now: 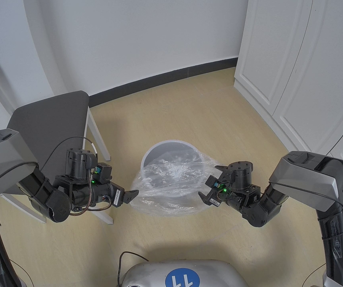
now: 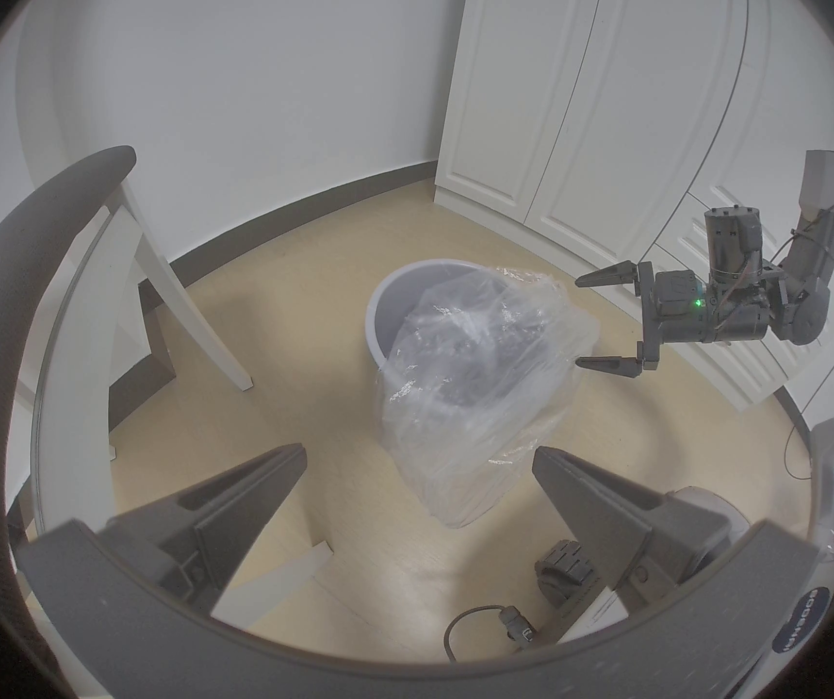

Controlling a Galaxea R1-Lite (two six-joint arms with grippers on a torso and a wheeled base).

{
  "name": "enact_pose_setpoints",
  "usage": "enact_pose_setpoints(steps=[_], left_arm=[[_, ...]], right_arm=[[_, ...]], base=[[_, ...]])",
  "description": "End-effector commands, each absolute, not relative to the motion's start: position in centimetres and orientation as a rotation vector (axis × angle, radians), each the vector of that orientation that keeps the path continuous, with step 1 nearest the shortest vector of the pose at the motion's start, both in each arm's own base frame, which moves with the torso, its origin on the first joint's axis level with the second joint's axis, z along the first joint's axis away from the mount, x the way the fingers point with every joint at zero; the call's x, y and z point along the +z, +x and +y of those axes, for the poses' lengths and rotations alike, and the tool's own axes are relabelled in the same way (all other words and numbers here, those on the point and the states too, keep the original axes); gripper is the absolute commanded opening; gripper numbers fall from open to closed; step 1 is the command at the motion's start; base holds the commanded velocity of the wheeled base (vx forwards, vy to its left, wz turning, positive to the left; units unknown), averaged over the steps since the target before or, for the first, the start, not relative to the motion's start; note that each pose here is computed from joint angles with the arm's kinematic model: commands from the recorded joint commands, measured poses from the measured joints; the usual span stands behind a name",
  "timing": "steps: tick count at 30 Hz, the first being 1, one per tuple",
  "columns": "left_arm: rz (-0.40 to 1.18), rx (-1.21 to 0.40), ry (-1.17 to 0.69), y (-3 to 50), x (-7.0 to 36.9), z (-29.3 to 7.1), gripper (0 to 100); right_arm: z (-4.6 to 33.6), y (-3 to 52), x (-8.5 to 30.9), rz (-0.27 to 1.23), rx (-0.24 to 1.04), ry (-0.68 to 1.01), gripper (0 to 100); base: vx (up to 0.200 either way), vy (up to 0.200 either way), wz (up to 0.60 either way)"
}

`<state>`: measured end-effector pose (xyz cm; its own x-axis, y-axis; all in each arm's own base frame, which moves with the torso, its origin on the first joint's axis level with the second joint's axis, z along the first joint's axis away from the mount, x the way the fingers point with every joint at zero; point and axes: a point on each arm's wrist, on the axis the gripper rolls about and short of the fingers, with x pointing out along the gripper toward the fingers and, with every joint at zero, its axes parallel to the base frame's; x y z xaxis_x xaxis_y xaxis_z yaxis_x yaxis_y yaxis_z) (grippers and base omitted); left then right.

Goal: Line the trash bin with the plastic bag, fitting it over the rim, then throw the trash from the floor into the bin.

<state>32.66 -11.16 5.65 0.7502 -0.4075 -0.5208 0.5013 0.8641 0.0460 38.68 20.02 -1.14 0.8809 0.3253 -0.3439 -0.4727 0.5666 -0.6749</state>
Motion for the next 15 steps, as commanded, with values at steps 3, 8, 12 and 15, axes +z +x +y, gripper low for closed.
enact_pose_setpoints(steps=[3,8,12,15], left_arm=[[0.523,-0.499,0.186,32.7,5.7,-11.2,100],[0.523,-0.497,0.186,32.7,5.7,-11.1,100],[0.522,-0.499,0.187,32.6,5.7,-11.1,100],[0.518,-0.498,0.187,32.6,5.9,-11.1,100]], right_arm=[[19.8,39.0,-0.8,0.181,0.464,-0.850,0],[20.2,38.5,2.1,0.119,0.457,-0.834,0],[20.7,38.1,3.1,0.097,0.462,-0.830,0],[20.8,38.4,3.6,0.078,0.451,-0.825,0]], base=[[0.000,0.000,0.00],[0.000,0.000,0.00],[0.000,0.000,0.00],[0.000,0.000,0.00]])
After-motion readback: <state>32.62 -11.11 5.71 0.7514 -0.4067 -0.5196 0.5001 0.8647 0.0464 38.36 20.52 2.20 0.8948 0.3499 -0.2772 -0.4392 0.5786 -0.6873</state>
